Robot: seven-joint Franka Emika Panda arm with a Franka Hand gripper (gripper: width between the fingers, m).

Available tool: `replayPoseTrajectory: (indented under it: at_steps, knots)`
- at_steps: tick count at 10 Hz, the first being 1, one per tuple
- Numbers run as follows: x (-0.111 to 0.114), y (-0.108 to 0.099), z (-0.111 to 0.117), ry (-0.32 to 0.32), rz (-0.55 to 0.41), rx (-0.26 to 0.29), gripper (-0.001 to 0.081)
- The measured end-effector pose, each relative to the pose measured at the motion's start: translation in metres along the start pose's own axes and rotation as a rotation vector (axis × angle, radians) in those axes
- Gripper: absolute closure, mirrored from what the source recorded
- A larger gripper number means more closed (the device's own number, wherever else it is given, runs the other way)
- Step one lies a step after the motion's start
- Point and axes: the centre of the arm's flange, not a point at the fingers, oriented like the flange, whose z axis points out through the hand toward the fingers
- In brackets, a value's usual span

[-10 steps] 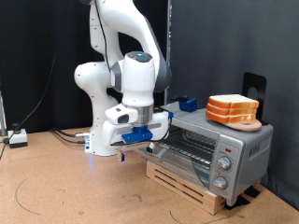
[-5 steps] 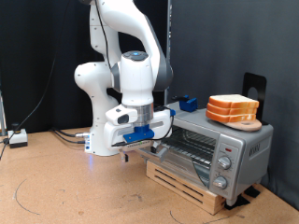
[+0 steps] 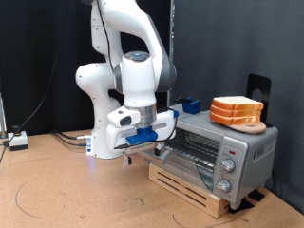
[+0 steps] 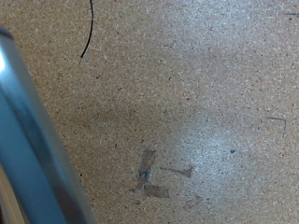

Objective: Make a piece of toast with the oven

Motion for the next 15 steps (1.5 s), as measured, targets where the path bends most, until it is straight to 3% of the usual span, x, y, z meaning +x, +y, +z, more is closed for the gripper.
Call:
replayPoseTrajectory:
  at_steps: [5,12,15]
  knots:
    - [-0.003,0.001,-0.007,-0.028,-0.018,0.013,-0.0003]
    - [-0.001,0.010,-0.002,-0.007,-0.023,-0.072,-0.0003]
    - [0.008,0.022,0.011,0.016,0.008,-0.133,-0.0003]
